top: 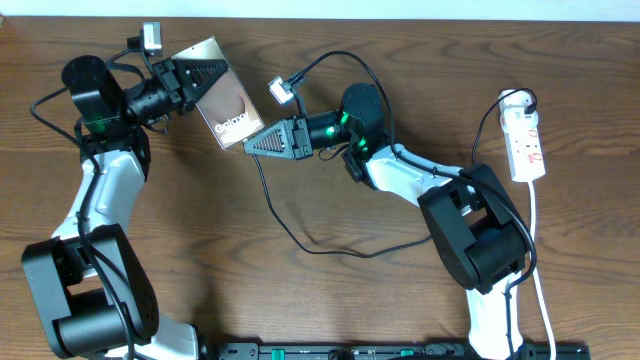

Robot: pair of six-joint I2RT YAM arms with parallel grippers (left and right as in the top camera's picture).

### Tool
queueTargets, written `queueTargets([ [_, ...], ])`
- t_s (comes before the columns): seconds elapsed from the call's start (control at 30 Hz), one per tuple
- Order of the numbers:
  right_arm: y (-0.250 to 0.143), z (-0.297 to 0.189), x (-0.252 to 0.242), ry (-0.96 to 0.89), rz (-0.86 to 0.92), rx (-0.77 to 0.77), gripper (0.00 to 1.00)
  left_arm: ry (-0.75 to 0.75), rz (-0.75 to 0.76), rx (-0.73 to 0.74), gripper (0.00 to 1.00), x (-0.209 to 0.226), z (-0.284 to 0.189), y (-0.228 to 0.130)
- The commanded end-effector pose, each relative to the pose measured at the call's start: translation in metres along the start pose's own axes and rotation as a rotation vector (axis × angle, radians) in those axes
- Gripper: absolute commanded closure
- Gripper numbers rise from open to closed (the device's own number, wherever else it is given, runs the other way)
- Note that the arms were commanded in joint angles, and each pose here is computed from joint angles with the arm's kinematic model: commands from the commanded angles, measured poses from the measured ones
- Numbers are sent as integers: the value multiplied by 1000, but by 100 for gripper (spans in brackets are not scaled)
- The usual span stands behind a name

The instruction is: Plug charger to phone and switch on socket

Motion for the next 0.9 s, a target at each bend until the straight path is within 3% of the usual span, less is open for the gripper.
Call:
queueTargets([
  [0.0, 26, -9, -5, -110, -44, -195, 94, -41, -7, 158, 93, -5, 9, -16],
  [0.17, 25, -8, -4, -103, -45, -184, 83, -38, -7, 139, 92, -4, 3, -12],
  [0.23, 24, -8, -4, -100, -46, -178, 63, -34, -8, 121, 93, -3, -3, -9],
  [0.43, 23, -8, -3, -94, -48, -168, 21, -28, -9, 89, 92, -1, -15, -3],
  [0.57, 23, -8, -3, -90, -49, -162, 2, -26, -8, 80, 93, -1, -18, -2],
  [0.87, 20, -7, -1, -69, -98, -122, 1, -39, 67, 107, 93, -2, -18, -4],
])
Point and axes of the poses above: each gripper's point midway between its finger pads, its own z axis out along the fingers, its own x axis along the line the jaws close on, y = z × x, the point moved 9 cm from there along -z, back along the fingers, and after that the axes turned 12 degrees about -z, right-handed, at the moved point
